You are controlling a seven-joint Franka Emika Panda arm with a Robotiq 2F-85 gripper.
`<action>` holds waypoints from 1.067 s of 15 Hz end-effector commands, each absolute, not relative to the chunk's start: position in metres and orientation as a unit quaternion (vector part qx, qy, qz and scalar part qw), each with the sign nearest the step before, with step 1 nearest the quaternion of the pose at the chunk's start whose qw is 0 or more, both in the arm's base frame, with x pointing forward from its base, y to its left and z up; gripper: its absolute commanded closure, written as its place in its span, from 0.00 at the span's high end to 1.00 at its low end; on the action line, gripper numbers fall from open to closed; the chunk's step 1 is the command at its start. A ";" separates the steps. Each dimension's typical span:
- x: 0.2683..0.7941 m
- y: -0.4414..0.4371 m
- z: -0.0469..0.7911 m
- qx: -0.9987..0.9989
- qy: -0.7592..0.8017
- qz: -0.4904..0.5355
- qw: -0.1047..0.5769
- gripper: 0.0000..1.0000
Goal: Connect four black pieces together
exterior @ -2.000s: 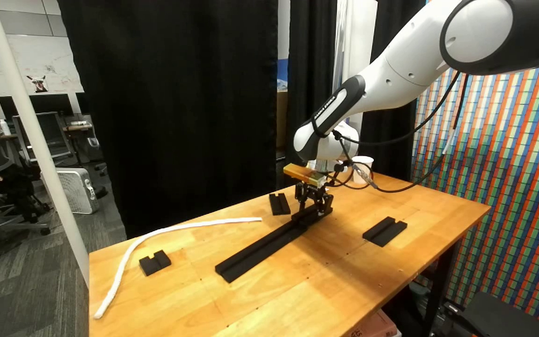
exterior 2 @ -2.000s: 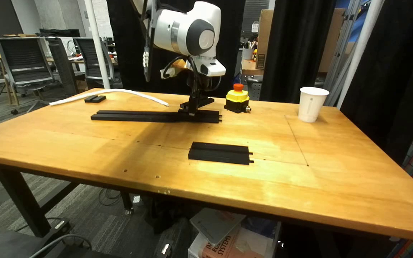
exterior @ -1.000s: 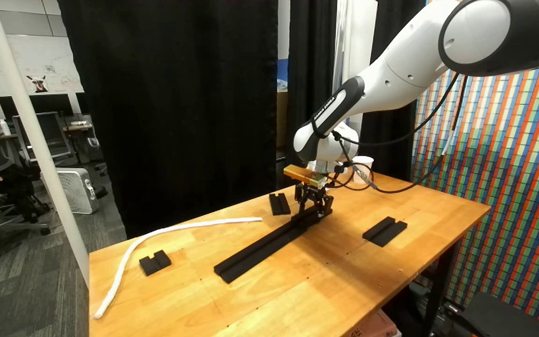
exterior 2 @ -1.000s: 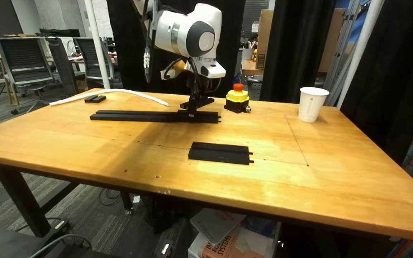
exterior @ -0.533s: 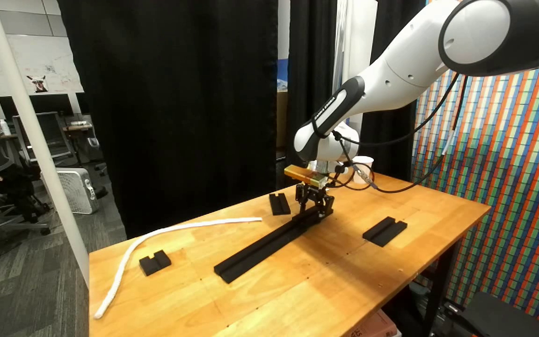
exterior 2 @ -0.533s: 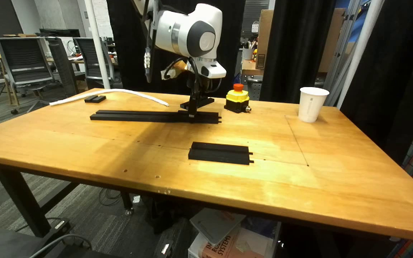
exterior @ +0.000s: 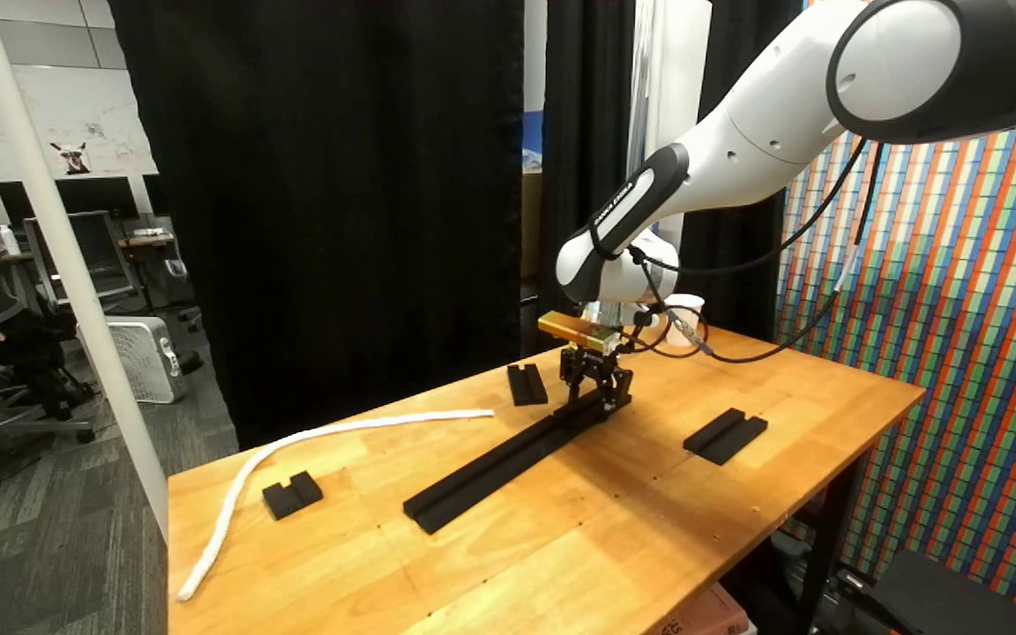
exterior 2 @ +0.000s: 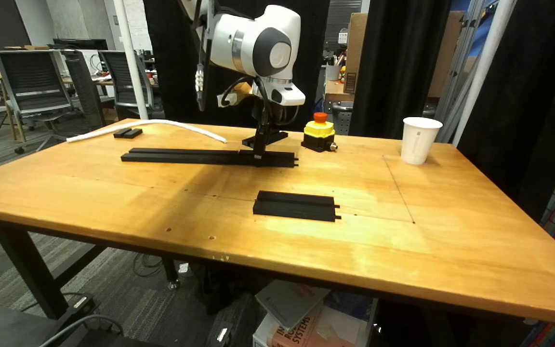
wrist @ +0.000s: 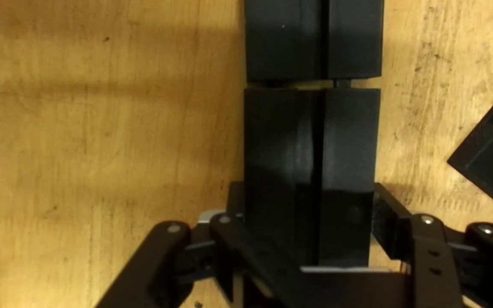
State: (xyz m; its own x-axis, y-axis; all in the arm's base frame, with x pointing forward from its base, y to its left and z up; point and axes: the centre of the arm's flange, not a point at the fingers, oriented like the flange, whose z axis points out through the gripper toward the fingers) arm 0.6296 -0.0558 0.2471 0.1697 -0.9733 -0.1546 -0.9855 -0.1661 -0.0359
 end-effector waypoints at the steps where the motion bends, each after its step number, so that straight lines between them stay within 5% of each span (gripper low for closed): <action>1: 0.633 -0.055 0.252 -0.757 0.649 0.049 0.057 0.45; 16: 0.641 -0.032 0.254 -0.746 0.666 0.009 0.002 0.45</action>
State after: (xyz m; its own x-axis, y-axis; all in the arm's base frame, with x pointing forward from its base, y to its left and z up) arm 0.6344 -0.0363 0.2519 0.1274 -0.9905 -0.0526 -0.9918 -0.1276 0.0011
